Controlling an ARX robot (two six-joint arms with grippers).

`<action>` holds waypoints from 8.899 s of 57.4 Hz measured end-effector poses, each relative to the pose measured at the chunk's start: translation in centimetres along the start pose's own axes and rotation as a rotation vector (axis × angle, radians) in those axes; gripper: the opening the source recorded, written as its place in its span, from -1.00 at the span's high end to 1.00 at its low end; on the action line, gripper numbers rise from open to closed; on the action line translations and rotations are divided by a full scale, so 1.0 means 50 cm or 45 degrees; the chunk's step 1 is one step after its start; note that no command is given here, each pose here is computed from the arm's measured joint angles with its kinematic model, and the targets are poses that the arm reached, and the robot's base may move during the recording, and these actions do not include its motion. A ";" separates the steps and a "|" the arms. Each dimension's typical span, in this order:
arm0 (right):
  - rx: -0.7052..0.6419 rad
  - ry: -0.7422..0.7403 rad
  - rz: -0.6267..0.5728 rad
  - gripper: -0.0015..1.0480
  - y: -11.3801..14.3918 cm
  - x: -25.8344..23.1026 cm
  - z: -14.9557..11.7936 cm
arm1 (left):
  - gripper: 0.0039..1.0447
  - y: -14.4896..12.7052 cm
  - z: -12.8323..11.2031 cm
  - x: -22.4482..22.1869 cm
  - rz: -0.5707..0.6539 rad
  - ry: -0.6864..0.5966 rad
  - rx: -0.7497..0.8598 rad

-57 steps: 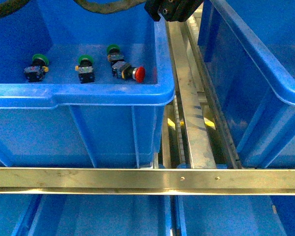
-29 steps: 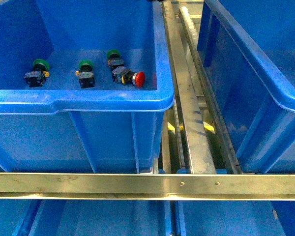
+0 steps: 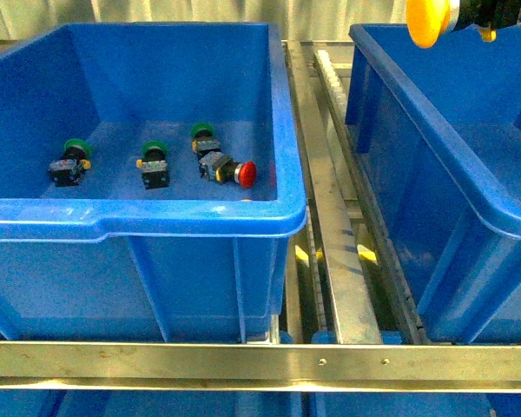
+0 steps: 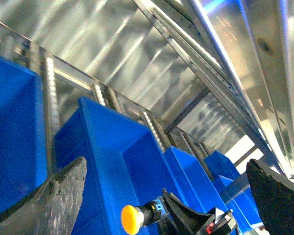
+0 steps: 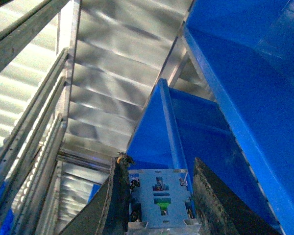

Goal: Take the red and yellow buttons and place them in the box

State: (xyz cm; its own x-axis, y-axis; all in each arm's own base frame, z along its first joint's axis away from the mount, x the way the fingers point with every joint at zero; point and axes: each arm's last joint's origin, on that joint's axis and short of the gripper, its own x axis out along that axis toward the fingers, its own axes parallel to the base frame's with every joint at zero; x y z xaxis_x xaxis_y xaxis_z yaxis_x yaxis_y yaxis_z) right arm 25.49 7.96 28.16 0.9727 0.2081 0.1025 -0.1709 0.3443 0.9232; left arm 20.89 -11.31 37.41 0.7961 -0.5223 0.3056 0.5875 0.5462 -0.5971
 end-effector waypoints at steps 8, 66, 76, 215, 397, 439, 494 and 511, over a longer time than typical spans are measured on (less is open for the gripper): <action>-0.032 -0.011 -0.021 0.45 0.000 -0.001 -0.003 | -0.81 -0.014 0.015 -0.061 0.110 -0.051 0.086; -0.289 -0.177 -0.117 0.45 0.060 -0.054 -0.063 | 0.96 0.208 -0.153 -0.404 0.836 0.130 0.929; -0.340 -0.212 -0.132 0.45 0.067 -0.064 -0.067 | 0.96 0.219 -0.166 -0.411 0.836 0.124 0.931; -1.161 -0.224 -0.655 0.46 -0.058 -0.066 0.333 | -0.85 0.228 -0.177 -0.415 0.832 0.126 0.935; -1.516 -0.044 -0.317 0.93 -0.197 -0.329 0.026 | -0.85 0.228 -0.177 -0.415 0.837 0.124 0.935; -1.519 -0.070 -0.298 0.93 -0.202 -0.364 0.015 | -0.85 0.228 -0.177 -0.415 0.837 0.124 0.935; -1.520 -0.074 -0.297 -0.88 -0.202 -0.364 0.015 | -0.85 0.228 -0.177 -0.415 0.837 0.124 0.936; -1.520 -0.074 -0.297 -0.88 -0.202 -0.364 0.015 | -0.85 0.228 -0.177 -0.415 0.837 0.124 0.936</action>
State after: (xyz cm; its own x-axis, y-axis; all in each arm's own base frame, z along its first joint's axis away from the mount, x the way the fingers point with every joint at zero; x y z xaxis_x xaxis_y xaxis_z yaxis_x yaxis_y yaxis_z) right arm 9.62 -0.01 17.26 0.9997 -0.0015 0.0242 0.0014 1.0000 0.0033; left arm 9.77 -0.03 17.70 1.0000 -0.0031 -0.0036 0.0030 1.0000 -0.0074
